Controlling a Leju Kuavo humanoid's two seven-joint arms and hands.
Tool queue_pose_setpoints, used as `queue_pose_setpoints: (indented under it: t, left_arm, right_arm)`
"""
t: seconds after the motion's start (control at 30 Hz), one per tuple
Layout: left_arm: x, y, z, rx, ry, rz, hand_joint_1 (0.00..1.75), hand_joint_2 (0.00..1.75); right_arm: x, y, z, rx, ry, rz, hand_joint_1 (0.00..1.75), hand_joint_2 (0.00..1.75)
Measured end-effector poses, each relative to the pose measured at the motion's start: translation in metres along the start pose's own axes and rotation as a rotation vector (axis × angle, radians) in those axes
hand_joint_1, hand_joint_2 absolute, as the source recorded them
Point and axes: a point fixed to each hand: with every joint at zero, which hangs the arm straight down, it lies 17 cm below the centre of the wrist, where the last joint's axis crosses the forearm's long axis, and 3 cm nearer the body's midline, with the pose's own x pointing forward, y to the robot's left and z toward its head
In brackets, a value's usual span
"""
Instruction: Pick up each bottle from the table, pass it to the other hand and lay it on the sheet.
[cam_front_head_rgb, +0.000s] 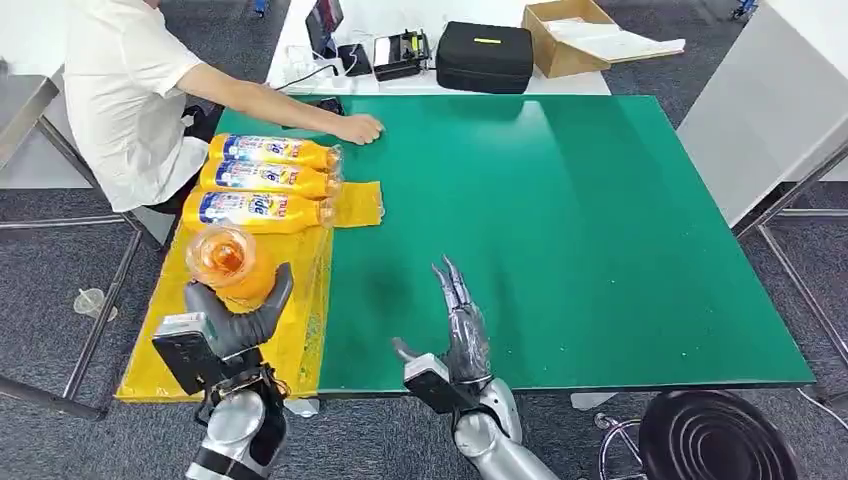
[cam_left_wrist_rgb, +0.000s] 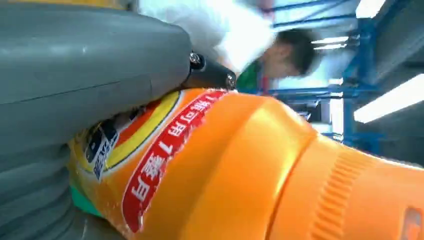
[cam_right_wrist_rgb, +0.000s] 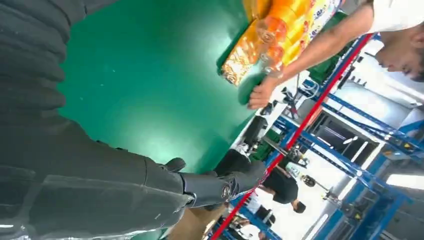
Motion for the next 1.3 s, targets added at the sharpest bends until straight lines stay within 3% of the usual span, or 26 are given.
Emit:
queue_pose_setpoints:
  t: [0.1,0.13,0.2,0.27,0.37,0.47,0.63,0.8,0.83,0.93,1.03,1.07,1.1,1.13,1.3]
  left_arm:
    - [0.031,-0.02,-0.001,-0.133,-0.292,-0.383,1.75,1.75]
    - [0.029,-0.035,0.004,-0.236,-0.415,-0.624,1.75,1.75]
    - [0.001,-0.048,0.01,-0.372,-0.479,-0.929,1.75,1.75]
    - [-0.032,-0.048,0.015,-0.443,-0.451,-1.114,1.75,1.75]
    - [-0.084,-0.036,0.011,-0.465,-0.235,-1.13,1.75,1.75]
    - [-0.12,-0.043,0.028,-0.587,-0.17,-1.154,1.75,1.75]
    - [-0.144,-0.045,0.042,-0.674,-0.151,-1.179,1.75,1.75]
    - [-0.172,-0.044,0.057,-0.776,-0.036,-1.147,1.75,1.75]
    - [-0.174,-0.044,0.058,-0.777,-0.018,-1.133,1.64,1.75]
    - [-0.181,-0.045,0.06,-0.789,0.048,-1.065,1.64,1.75]
    - [-0.182,-0.049,0.059,-0.805,0.059,-1.043,1.64,1.75]
    - [-0.182,-0.051,0.058,-0.81,0.057,-1.044,1.43,1.75]
    - [-0.182,-0.051,0.058,-0.813,0.056,-1.043,0.45,1.75]
    - [-0.183,-0.052,0.058,-0.816,0.057,-1.042,0.0,1.75]
    - [-0.189,-0.057,0.064,-0.863,0.101,-0.994,0.0,1.75]
  right_arm:
    - [-0.001,0.003,-0.002,0.001,0.005,0.006,0.0,1.75]
    - [-0.001,0.003,-0.004,-0.001,0.008,0.001,0.0,1.75]
    - [-0.003,0.002,-0.008,-0.006,0.01,-0.005,0.0,1.75]
    - [-0.004,0.0,-0.011,-0.006,0.011,-0.006,0.0,1.75]
    - [-0.007,0.0,-0.012,-0.005,0.021,-0.017,0.0,1.75]
    - [-0.009,-0.001,-0.012,-0.004,0.027,-0.027,0.0,1.75]
    - [-0.009,-0.001,-0.012,-0.005,0.03,-0.029,0.0,1.75]
    - [-0.01,0.001,-0.011,0.011,0.033,-0.045,0.0,1.75]
    - [-0.01,0.002,-0.011,0.013,0.034,-0.047,0.0,1.75]
    - [-0.011,0.001,-0.012,0.016,0.036,-0.049,0.0,1.75]
    - [-0.01,0.003,-0.012,0.022,0.034,-0.053,0.0,1.75]
    - [-0.01,0.003,-0.012,0.022,0.034,-0.055,0.0,1.75]
    - [-0.009,0.003,-0.013,0.021,0.034,-0.056,0.0,1.75]
    - [-0.01,0.003,-0.013,0.02,0.035,-0.057,0.0,1.75]
    - [-0.01,0.002,-0.013,0.015,0.038,-0.061,0.0,1.75]
